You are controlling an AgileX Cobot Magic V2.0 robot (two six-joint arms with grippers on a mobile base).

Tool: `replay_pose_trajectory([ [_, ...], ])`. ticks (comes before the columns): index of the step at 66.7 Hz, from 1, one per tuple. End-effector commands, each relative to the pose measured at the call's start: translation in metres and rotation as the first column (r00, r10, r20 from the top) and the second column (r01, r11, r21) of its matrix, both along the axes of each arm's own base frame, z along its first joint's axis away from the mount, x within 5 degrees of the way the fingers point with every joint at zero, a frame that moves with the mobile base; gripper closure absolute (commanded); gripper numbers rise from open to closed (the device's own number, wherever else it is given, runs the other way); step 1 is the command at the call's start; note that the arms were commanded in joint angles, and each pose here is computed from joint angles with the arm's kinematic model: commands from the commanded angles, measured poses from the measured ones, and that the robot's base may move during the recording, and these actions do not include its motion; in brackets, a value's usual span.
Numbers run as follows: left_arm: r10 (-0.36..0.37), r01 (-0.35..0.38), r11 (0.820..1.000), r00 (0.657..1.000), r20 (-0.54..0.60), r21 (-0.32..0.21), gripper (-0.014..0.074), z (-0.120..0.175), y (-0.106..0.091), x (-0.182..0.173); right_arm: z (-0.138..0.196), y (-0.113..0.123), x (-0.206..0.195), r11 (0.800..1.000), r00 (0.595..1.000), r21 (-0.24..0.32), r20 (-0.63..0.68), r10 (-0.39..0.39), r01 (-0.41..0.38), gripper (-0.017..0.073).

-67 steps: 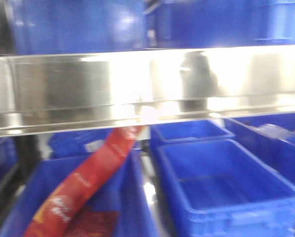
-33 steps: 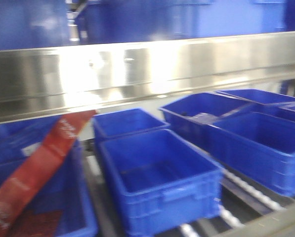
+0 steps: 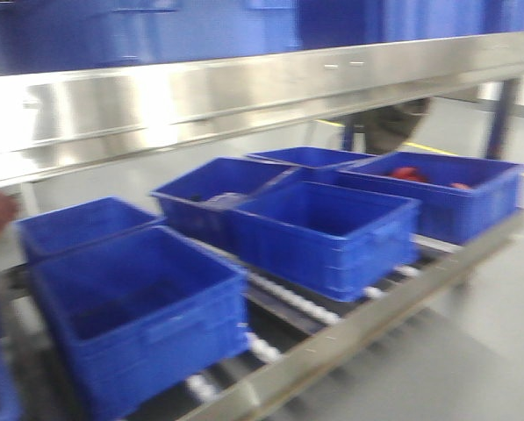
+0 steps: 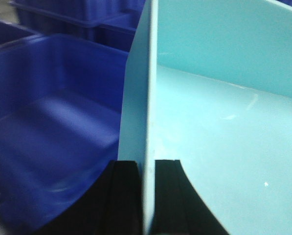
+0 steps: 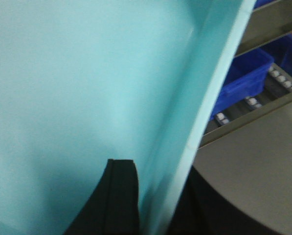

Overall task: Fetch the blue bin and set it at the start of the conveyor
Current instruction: 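Drive the base away from the rack carrying the bin in both grippers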

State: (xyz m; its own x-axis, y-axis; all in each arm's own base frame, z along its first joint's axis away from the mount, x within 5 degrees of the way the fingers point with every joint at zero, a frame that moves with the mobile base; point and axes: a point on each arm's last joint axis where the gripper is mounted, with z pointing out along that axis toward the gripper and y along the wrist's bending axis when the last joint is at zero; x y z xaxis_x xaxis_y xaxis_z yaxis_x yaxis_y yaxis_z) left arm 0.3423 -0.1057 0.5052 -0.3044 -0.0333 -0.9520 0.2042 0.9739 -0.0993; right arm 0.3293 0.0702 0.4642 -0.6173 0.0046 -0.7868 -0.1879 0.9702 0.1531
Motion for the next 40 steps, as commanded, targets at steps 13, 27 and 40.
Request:
replay_pose_trajectory([
  [13, -0.012, 0.017, 0.998, 0.997, 0.080, -0.054, 0.0705, 0.0152, -0.0010, -0.0071, 0.0119, -0.0012, -0.0004, 1.000, 0.994, -0.014, 0.105, 0.013, -0.011, 0.0711],
  [27, -0.012, 0.017, 0.998, 0.997, 0.080, -0.054, 0.0705, 0.0152, -0.0010, -0.0071, 0.0119, -0.0012, -0.0004, 1.000, 0.994, -0.014, 0.105, 0.013, -0.011, 0.0711],
  [40, -0.012, 0.017, 0.998, 0.997, 0.080, -0.054, 0.0705, 0.0152, -0.0010, -0.0071, 0.0119, -0.0012, -0.0004, 1.000, 0.994, -0.014, 0.105, 0.013, -0.011, 0.0711],
])
